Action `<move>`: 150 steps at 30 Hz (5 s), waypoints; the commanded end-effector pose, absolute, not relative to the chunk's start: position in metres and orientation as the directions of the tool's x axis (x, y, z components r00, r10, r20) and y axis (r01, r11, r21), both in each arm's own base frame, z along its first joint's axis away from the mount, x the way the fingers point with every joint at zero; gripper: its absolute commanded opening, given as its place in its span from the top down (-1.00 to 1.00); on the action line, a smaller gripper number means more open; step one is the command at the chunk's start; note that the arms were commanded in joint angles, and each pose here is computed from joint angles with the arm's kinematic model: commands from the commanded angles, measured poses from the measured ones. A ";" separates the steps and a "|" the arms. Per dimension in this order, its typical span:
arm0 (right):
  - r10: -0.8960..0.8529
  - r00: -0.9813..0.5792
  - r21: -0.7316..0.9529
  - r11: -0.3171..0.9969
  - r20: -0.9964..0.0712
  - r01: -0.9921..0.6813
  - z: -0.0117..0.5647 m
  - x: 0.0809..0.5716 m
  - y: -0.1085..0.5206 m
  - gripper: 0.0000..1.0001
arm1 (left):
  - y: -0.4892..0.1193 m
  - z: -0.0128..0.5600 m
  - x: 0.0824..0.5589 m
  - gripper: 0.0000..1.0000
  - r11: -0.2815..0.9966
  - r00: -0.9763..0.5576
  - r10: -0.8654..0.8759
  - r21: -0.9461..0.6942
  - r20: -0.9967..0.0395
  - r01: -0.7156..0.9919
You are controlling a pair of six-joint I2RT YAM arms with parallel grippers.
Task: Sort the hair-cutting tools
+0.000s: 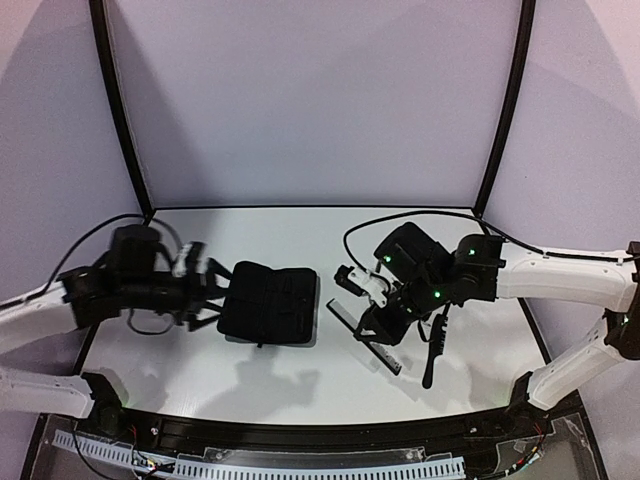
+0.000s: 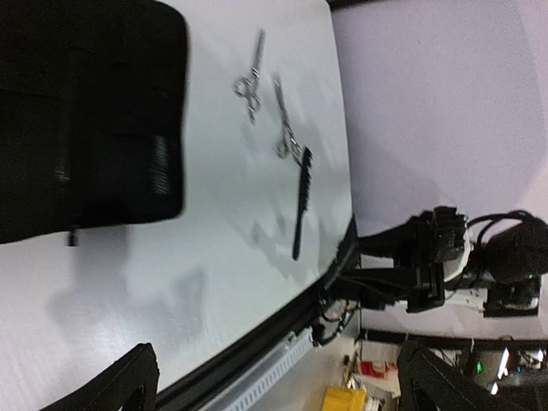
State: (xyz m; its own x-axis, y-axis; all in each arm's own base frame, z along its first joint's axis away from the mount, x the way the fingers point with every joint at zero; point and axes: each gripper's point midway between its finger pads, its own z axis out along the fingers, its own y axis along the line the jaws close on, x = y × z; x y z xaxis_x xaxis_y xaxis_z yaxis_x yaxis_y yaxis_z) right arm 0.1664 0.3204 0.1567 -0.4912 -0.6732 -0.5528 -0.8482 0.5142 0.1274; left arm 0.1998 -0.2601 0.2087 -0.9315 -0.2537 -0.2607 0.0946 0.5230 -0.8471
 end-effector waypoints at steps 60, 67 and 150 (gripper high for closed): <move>-0.197 -0.643 0.657 -0.007 -0.740 -0.754 0.313 0.123 0.360 -0.69 | -0.281 0.338 0.149 0.98 0.226 -0.651 -0.237 -0.692 -0.721 0.685; -0.186 -0.658 0.681 -0.100 -0.729 -0.726 0.329 0.129 0.383 -0.35 | -0.285 0.334 0.151 0.98 0.223 -0.659 -0.231 -0.698 -0.716 0.681; -0.006 -0.788 0.629 0.598 -0.616 -0.496 0.273 0.155 0.256 1.00 | -0.259 0.224 0.424 -0.97 0.853 -0.798 0.157 -0.327 -0.582 0.406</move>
